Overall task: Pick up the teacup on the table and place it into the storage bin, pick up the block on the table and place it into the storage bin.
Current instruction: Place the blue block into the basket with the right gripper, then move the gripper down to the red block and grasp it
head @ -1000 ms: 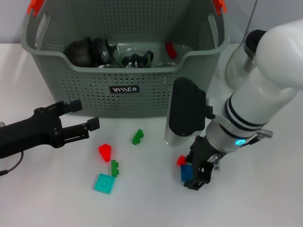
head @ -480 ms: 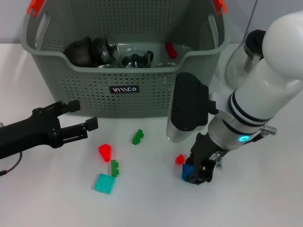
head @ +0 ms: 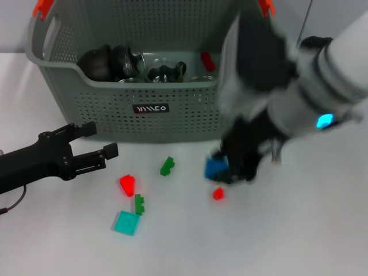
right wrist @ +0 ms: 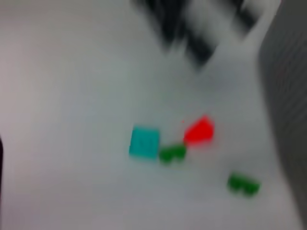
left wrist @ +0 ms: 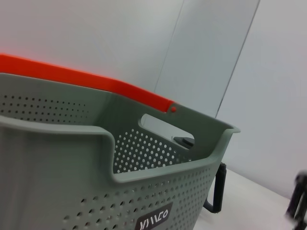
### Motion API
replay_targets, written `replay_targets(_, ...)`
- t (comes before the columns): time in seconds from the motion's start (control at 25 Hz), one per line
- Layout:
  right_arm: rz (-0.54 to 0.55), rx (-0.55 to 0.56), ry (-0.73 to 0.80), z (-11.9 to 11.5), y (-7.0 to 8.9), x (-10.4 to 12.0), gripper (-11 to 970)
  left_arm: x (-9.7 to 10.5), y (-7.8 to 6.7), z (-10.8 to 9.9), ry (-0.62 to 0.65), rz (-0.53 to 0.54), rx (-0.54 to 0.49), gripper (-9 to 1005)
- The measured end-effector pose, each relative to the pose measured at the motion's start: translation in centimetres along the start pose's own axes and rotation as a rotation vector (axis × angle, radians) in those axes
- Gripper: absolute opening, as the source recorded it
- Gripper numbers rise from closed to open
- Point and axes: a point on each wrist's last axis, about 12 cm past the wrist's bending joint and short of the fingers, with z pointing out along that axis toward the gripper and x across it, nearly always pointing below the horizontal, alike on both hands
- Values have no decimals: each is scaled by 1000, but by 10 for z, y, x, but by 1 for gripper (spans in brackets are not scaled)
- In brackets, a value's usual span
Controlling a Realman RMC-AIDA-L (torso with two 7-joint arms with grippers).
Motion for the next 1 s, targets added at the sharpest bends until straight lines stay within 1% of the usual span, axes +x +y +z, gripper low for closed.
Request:
replay_targets(0.12, -13, 20, -156, -44, -2, -19, 430, 0, 0, -1, -1, -2, -1, 878)
replay_targets(0.2, 3, 69, -292, -77, -9, -32, 434, 0, 0, -1, -2, -2, 1, 878)
replay_targets(0.28, 57, 149, -428, -105, -25, -41, 439, 0, -1, -1, -2, -2, 2, 878)
replay_targets(0.32, 92, 193, -480, -115, -34, -42, 441, 0, -1, -1, -2, -1, 3, 878)
replay_targets(0.36, 160, 286, -564, -128, -54, -41, 443, 0, -1, -1, -2, -1, 3, 877)
replay_targets(0.4, 160, 286, -564, -128, -54, -41, 445, 1, -1, -1, -2, -1, 3, 877)
replay_targets(0.52, 220, 370, -580, -128, -76, -37, 452, 1, -1, -2, -2, -2, 3, 877)
replay_targets(0.64, 258, 392, -552, -119, -90, -32, 458, 2, -2, -2, -3, -4, 2, 877)
replay_targets(0.72, 272, 408, -526, -114, -96, -29, 462, 3, -2, -2, -3, -6, 2, 877)
replay_targets(0.84, 271, 432, -490, -110, -99, -27, 469, 3, -2, -2, -3, -10, 2, 877)
replay_targets(0.96, 241, 441, -498, -111, -94, -27, 475, 3, -2, -2, -5, -12, 1, 877)
replay_targets(1.0, 222, 434, -514, -113, -90, -26, 526, 3, -2, -3, -5, -12, 1, 877)
